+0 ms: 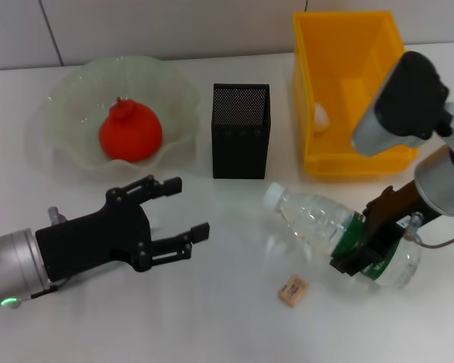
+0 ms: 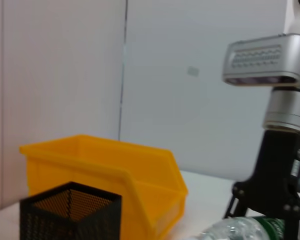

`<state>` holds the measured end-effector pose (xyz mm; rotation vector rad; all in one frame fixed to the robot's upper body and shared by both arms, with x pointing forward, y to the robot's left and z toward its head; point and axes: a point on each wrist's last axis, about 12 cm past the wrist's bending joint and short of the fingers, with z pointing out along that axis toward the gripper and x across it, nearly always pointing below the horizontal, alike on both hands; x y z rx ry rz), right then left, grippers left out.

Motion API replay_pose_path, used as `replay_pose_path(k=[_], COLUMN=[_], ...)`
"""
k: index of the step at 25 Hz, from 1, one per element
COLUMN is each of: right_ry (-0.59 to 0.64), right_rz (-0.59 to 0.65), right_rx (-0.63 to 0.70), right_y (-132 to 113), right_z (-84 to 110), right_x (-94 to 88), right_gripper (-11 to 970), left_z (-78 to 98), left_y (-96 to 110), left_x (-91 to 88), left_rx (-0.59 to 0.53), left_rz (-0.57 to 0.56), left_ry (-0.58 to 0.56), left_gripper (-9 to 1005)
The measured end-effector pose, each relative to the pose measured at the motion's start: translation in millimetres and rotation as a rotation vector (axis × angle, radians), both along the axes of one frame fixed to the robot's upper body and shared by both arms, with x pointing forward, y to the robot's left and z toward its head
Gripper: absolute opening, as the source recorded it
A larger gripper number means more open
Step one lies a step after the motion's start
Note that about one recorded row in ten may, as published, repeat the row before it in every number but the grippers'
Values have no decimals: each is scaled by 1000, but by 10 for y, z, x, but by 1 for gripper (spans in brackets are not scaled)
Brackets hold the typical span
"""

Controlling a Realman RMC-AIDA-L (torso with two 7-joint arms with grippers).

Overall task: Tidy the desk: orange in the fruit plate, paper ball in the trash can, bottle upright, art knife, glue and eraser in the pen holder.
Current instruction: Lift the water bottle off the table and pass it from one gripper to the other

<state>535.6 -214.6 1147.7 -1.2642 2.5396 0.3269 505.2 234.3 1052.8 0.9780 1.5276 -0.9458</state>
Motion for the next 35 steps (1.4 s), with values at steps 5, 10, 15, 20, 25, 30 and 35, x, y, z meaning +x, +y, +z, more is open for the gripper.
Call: replay_pose_path(k=[5,10,15,20,25,30,35], right_ry=[-20,-74,-150,-251,-321,-379,-431], right_rz=[8,57,53,59,81,115,119], right_rx=[115,297,489,614,710,809,875], right_y=[-170,-381,-598,-776,-894,-963,-1054], right_z=[15,-8,-81,-123,-184,-193,-248], right_x=[-120,-306,-425,-503,-582,-667,-734], right_gripper=[761,761,762,762,763,763,764], left_z=[55,119,141,180,198,228,272], left_y=[92,226,297,300,255,187,98], left_x=[-20,-86,-157,-198,-234,-243,-248], left_rx=[-58,-162,-257,-312,-372,-418,-482], left_rz=[33,80,107,87,60,16,-39], left_ry=[-13,-26,-21,-22,-16,-10,0], left_gripper=[830,830,830,830,830,830,830])
